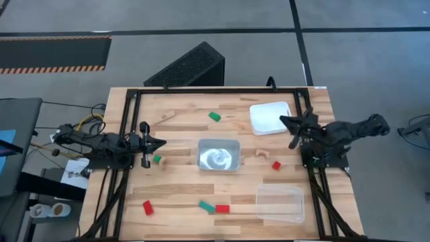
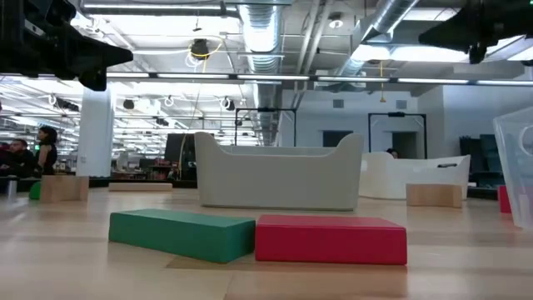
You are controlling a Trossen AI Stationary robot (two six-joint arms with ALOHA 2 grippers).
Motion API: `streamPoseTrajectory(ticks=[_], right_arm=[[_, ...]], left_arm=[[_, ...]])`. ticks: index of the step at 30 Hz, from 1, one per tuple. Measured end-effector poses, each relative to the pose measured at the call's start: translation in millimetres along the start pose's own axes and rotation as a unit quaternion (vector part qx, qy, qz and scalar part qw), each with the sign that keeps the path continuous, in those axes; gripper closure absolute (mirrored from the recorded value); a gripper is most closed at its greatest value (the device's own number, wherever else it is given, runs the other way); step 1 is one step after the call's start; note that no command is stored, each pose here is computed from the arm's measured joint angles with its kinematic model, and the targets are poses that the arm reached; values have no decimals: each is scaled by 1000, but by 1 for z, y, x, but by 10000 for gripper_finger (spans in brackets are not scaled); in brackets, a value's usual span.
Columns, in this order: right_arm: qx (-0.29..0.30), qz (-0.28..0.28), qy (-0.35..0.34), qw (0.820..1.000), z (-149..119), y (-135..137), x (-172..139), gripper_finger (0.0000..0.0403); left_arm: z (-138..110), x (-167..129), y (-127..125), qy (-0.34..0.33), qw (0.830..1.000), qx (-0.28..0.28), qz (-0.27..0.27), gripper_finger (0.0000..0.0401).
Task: Sort & place blocks by color
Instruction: Put the bottom right brown block into the white bin
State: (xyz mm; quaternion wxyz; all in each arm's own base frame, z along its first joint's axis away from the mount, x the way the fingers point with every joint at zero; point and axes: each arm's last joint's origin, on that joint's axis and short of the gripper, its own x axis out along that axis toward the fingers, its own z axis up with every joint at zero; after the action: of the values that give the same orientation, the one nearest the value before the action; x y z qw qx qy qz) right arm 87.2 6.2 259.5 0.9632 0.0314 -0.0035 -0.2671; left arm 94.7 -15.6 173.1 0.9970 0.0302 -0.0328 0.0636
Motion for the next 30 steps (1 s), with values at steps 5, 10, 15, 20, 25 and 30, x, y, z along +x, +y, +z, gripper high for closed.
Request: streamPoseTrajectory(ticks=[5, 10, 15, 20, 25, 30], right_arm=[[-21, 7, 87, 996, 1, 13, 10, 338], [-33, 32, 176, 983, -1, 22, 15, 299], [2, 34, 280, 959, -15, 27, 19, 215], [20, 8, 375, 927, -37, 32, 26, 135], [-14, -9, 424, 905, -55, 40, 36, 112], [-44, -21, 462, 886, -70, 49, 44, 112]], left_arm=[[0, 0, 0, 0, 1000, 0, 0, 401], [0, 0, 0, 0, 1000, 0, 0, 401], [0, 0, 0, 0, 1000, 0, 0, 401], [0, 0, 0, 0, 1000, 0, 0, 401], [0, 0, 0, 0, 1000, 0, 0, 401], [0, 0, 0, 0, 1000, 0, 0, 401]])
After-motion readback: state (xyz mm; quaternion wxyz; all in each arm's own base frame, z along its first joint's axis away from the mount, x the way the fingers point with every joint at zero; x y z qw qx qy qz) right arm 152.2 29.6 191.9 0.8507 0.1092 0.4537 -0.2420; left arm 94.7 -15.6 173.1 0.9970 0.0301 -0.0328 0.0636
